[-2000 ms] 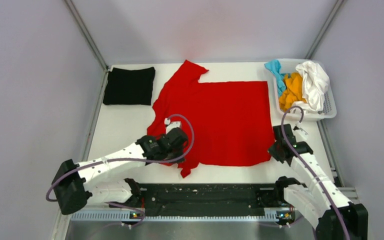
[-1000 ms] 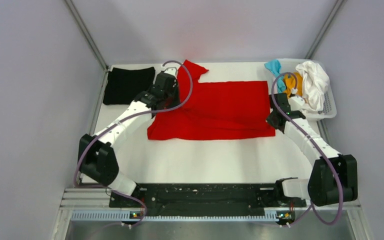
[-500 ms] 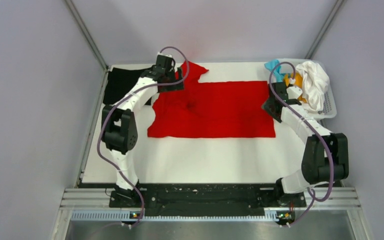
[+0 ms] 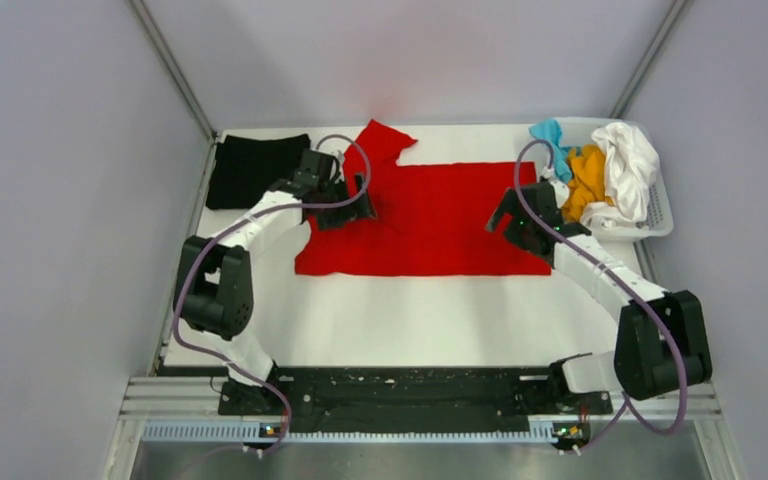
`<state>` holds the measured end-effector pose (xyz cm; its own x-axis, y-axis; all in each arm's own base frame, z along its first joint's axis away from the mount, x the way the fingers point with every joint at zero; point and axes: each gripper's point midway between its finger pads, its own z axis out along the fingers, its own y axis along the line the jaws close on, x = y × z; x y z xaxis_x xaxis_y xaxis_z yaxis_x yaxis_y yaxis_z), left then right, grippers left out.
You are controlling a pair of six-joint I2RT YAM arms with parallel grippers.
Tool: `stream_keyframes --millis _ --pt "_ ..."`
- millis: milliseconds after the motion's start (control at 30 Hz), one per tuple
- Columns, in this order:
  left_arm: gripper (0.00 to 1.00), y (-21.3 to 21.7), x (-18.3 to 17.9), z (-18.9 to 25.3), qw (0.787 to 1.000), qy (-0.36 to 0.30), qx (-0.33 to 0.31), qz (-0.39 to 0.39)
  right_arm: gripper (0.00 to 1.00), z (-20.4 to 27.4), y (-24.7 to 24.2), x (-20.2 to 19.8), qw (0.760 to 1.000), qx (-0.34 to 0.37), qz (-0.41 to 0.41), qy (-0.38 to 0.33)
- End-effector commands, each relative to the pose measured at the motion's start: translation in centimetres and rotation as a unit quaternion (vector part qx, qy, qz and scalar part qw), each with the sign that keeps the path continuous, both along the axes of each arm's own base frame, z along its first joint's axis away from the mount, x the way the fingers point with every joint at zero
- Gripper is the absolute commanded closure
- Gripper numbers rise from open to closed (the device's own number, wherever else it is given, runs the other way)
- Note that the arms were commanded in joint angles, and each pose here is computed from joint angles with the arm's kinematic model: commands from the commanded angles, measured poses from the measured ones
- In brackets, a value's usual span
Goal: Fold and stack the t-shirts
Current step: Fold the flattened tshirt in 1/3 of the way
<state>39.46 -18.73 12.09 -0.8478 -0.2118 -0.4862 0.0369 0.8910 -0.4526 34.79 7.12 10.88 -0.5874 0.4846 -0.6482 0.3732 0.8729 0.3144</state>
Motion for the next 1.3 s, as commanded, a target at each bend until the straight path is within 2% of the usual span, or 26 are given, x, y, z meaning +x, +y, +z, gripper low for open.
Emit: stream_keyframes --millis 0,133,233,400,567,733,900,1033,1167,1267 --pt "0.01 -1.2 0.1 -1.8 0.999 0.008 -0.044 0.004 0.01 -2.2 2.5 1.2 0.998 0.018 0.063 -0.002" --pt "0.01 -0.1 -0.2 -5.4 0.998 0.049 -0.015 0.035 0.01 -5.6 2.8 2.3 0.996 0.004 0.082 0.017" --pt "0.01 0.7 -1.6 -7.2 0.997 0.064 -0.005 0.05 0.03 -8.1 3.0 1.0 0.994 0.01 0.09 0.058" --pt "0.01 2.3 -5.7 -9.3 0.994 0.084 0.003 0.076 0.04 -10.8 0.8 -4.8 0.991 0.005 0.034 0.128" --pt "0.01 3.6 -11.7 -10.5 0.989 0.116 0.009 0.087 0.04 -12.4 -0.2 -12.0 0.981 0.018 0.015 0.194" --pt "0.01 4.4 -18.4 -10.7 0.984 0.139 0.032 0.108 0.04 -11.4 0.0 -17.5 0.977 0.029 0.016 0.209" --pt "0.01 4.5 -23.0 -10.0 0.981 0.154 0.039 0.109 0.04 -9.3 0.1 -19.8 0.979 0.038 0.022 0.197" --pt "0.01 4.2 -23.1 -8.7 0.985 0.135 0.032 0.107 0.04 -7.3 0.8 -18.9 0.986 0.049 0.042 0.153" --pt "0.01 3.3 -20.0 -5.6 0.993 0.074 0.03 0.09 0.02 -4.8 2.2 -16.3 0.991 0.072 0.065 0.091" --pt "0.01 2.8 -16.5 -2.9 0.995 0.021 0.048 0.088 0.01 -2.3 2.4 -13.5 0.995 0.057 0.071 0.041"
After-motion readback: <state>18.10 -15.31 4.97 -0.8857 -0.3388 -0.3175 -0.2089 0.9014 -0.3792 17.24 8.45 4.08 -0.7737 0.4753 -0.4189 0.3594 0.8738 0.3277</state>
